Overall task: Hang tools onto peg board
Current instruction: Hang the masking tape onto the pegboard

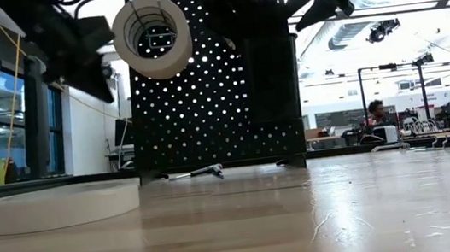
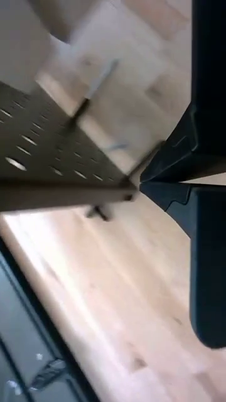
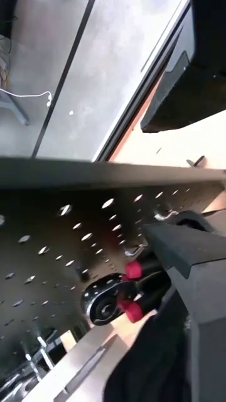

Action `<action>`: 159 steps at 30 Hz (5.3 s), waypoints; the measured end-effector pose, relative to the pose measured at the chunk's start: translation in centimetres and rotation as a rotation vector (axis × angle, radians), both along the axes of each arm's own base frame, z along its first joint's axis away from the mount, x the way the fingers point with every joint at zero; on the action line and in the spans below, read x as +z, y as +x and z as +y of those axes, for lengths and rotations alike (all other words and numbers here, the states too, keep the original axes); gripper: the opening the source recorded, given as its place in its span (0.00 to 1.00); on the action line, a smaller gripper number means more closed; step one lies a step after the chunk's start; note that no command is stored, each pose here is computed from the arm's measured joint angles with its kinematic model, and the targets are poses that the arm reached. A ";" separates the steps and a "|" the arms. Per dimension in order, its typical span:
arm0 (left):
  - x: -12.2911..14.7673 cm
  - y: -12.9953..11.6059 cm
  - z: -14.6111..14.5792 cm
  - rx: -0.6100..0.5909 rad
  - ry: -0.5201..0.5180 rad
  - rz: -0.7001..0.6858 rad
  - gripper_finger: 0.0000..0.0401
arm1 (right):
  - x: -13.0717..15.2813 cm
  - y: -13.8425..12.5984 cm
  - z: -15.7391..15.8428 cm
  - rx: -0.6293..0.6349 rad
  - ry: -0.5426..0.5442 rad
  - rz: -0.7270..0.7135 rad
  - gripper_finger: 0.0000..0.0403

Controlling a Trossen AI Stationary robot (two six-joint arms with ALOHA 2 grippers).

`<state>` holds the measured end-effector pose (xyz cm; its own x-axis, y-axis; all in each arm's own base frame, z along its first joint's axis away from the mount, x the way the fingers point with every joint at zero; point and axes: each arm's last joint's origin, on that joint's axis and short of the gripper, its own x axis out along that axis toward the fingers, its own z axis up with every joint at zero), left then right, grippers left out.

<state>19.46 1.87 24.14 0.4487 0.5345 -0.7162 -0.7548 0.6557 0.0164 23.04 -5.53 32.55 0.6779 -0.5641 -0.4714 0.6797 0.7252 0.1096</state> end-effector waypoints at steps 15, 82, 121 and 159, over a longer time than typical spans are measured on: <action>0.0 -1.0 -9.1 -0.389 -0.444 -0.053 0.00 | 1.6 -5.1 1.0 -0.010 0.047 0.018 0.60; 10.0 5.3 -11.9 -0.264 0.627 0.010 0.07 | 1.9 -6.4 1.4 0.011 0.130 -0.010 0.60; 6.4 6.6 -10.2 -0.239 0.762 0.331 0.07 | 1.8 -6.4 1.4 0.003 0.122 -0.006 0.60; 8.1 7.3 -9.3 -0.264 0.783 0.387 0.42 | 1.8 -6.4 1.4 0.006 0.125 -0.008 0.60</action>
<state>26.78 -7.41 32.27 0.4298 0.8451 -0.3180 -0.4311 0.5014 0.7501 16.64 -4.15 34.39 0.6849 -0.4972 -0.5327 0.6743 0.7095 0.2048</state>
